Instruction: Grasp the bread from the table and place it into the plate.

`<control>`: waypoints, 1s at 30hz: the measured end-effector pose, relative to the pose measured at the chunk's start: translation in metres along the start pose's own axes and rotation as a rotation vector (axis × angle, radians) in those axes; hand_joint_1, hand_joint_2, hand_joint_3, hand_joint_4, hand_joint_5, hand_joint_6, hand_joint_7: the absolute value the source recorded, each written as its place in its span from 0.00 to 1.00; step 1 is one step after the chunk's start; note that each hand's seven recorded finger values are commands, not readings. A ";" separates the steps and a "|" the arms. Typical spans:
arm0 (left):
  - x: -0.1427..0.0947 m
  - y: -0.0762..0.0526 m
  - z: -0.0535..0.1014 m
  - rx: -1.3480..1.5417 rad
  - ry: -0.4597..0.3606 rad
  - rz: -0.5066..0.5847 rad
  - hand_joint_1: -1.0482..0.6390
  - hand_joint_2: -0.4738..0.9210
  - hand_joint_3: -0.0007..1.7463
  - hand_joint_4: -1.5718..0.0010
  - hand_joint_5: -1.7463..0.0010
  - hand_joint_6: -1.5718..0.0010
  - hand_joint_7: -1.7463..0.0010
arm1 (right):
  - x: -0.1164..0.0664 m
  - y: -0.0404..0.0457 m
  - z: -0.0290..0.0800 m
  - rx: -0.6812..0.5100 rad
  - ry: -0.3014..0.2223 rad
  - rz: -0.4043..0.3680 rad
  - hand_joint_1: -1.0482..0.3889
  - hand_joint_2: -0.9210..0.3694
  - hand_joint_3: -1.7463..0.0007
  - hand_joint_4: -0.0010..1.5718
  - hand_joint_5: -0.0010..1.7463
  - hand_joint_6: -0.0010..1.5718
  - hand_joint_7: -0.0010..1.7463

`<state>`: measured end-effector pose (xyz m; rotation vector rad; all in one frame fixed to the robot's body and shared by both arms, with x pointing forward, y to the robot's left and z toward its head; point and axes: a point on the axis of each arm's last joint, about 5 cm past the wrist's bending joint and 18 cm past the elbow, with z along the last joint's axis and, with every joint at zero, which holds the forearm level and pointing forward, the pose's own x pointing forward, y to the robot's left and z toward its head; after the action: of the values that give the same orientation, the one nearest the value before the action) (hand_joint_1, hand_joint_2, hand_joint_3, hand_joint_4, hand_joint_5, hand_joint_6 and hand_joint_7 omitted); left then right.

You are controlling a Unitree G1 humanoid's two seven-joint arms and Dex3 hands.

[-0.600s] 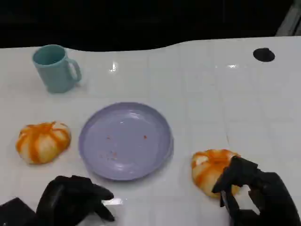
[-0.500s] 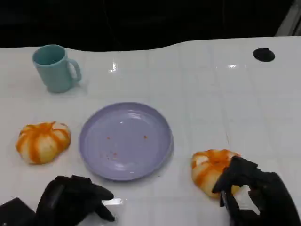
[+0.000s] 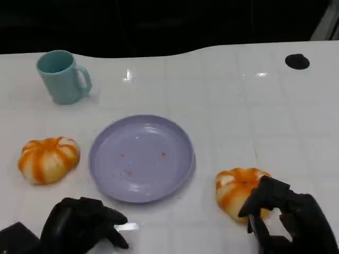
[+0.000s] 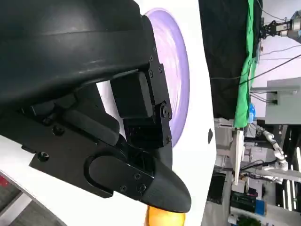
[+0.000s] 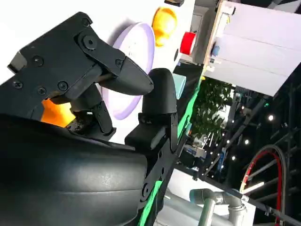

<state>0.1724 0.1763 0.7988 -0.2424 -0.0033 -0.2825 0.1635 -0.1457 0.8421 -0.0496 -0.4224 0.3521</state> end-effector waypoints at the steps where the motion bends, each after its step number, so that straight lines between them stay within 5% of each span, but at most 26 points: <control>1: 0.000 0.000 0.000 0.000 0.000 0.000 0.00 0.97 0.00 0.06 0.62 0.00 0.89 | 0.000 0.0000 0.000 0.000 0.000 0.000 0.50 0.35 0.34 0.52 1.00 0.50 0.82; 9: 0.000 0.000 0.000 -0.001 -0.001 0.001 0.00 0.97 0.00 0.05 0.62 0.00 0.89 | 0.001 -0.0009 0.001 0.008 -0.013 -0.012 0.52 0.32 0.38 0.46 0.92 0.48 0.73; 16: 0.000 0.000 0.000 -0.001 -0.003 0.001 0.00 0.97 0.00 0.06 0.62 0.00 0.89 | 0.005 -0.0062 0.005 -0.017 -0.006 -0.005 0.48 0.13 0.68 0.36 0.81 0.44 0.53; 20: 0.000 0.000 0.000 -0.003 -0.006 0.002 0.00 0.97 0.00 0.06 0.62 0.00 0.89 | 0.008 -0.0184 0.011 -0.061 0.014 0.056 0.44 0.03 0.82 0.28 0.68 0.34 0.42; 24: 0.000 -0.001 0.001 -0.001 -0.008 0.001 0.00 0.97 0.00 0.05 0.62 0.00 0.89 | 0.015 -0.0334 0.025 -0.250 0.034 0.180 0.35 0.00 0.86 0.17 0.57 0.24 0.30; 27: 0.000 -0.001 0.001 0.001 -0.009 0.001 0.00 0.97 0.00 0.05 0.62 0.00 0.88 | 0.021 -0.0456 0.040 -0.444 0.065 0.257 0.35 0.00 0.88 0.13 0.37 0.24 0.11; 30: 0.000 -0.001 0.001 0.001 -0.010 0.000 0.00 0.97 0.00 0.05 0.62 0.00 0.88 | 0.025 -0.0529 0.054 -0.598 0.057 0.322 0.34 0.00 0.89 0.10 0.25 0.23 0.03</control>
<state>0.1726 0.1757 0.7999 -0.2427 -0.0132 -0.2814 0.1803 -0.1880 0.9073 -0.7152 -0.4522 0.5294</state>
